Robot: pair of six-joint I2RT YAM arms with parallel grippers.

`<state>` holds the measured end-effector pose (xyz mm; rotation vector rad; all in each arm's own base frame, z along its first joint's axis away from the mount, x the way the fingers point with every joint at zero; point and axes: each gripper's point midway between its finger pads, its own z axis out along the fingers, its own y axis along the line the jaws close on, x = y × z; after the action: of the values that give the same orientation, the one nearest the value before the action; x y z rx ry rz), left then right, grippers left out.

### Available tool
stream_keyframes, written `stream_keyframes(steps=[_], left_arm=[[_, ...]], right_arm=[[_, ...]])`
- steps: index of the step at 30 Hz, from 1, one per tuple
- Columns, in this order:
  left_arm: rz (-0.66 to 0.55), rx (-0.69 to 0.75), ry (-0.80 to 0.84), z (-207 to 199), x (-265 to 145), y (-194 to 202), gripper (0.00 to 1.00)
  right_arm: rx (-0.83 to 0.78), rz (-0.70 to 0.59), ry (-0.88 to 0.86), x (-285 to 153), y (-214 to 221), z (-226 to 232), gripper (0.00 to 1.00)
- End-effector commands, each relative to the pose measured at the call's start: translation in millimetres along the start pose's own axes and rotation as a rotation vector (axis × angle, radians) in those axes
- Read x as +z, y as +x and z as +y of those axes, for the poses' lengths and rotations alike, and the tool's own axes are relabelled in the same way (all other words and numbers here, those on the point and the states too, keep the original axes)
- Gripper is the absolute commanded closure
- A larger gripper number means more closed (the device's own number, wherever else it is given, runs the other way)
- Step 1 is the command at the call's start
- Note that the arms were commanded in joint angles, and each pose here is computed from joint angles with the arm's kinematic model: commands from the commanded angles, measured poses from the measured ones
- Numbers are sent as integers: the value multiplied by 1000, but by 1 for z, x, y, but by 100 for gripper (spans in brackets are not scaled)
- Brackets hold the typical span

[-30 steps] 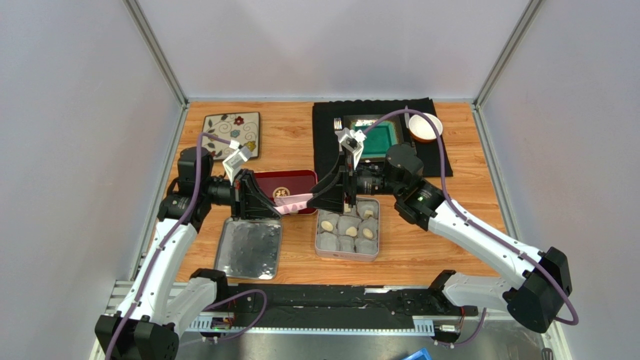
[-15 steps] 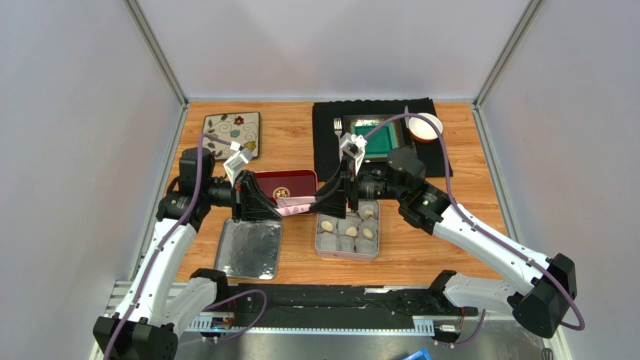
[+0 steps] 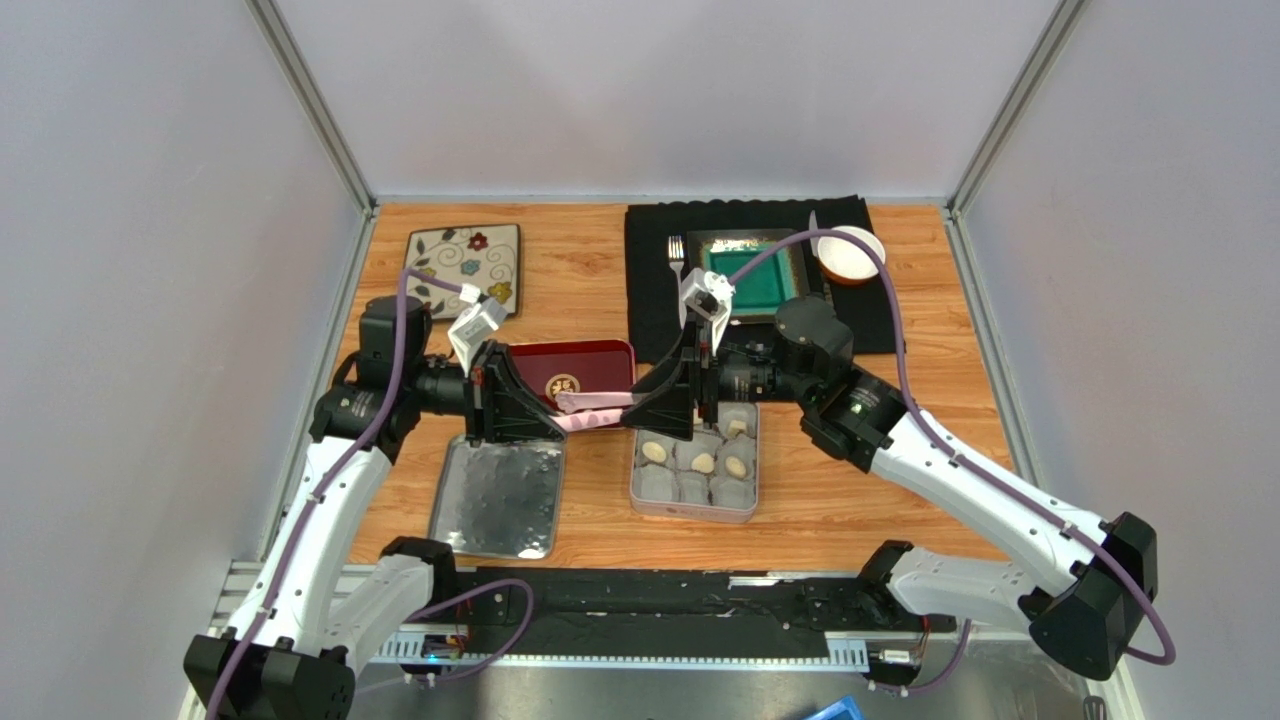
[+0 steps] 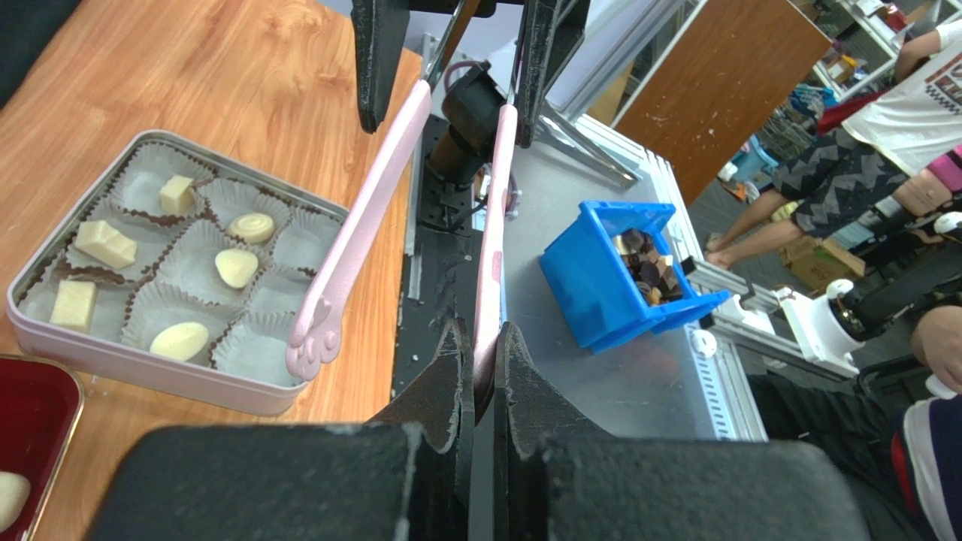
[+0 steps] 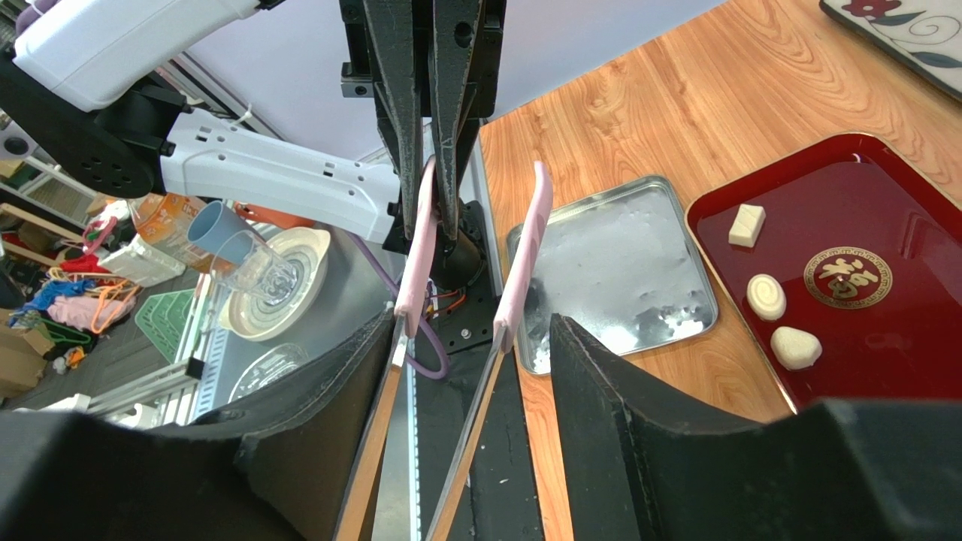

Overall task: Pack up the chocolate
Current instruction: Pick up the clamp from the center of the board.

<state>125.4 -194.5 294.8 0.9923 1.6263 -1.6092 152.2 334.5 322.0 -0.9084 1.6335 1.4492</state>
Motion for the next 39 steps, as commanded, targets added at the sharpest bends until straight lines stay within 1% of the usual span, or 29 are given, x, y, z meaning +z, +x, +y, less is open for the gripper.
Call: stream_keyframes(steps=[1, 9, 13, 17, 23, 28, 31, 35, 39], left_arm=[[-9, 55, -108, 11, -6, -9, 100], [-16, 60, -110, 10, -8, -13, 100], [-26, 57, -90, 8, -7, -15, 100], [-30, 53, -70, 4, -7, -18, 100], [-30, 44, -59, 2, -6, -18, 100], [-30, 36, -56, 3, -6, -19, 100], [-31, 38, -57, 3, -6, -19, 100], [-32, 37, -62, 4, -7, -19, 100], [-32, 39, -60, 4, -6, -20, 100]], right_arm=[[-79, -77, 32, -23, -31, 12, 45], [-78, -63, 38, -35, -23, 13, 41], [-39, -57, 3, -29, -18, 13, 41], [-34, -87, -62, -20, -26, 19, 41], [-8, -97, -123, -10, -34, 22, 42], [7, -92, -152, -2, -35, 22, 47], [2, -98, -160, 0, -39, 25, 51], [3, -95, -163, 1, -39, 25, 60], [1, -97, -165, 1, -40, 26, 65]])
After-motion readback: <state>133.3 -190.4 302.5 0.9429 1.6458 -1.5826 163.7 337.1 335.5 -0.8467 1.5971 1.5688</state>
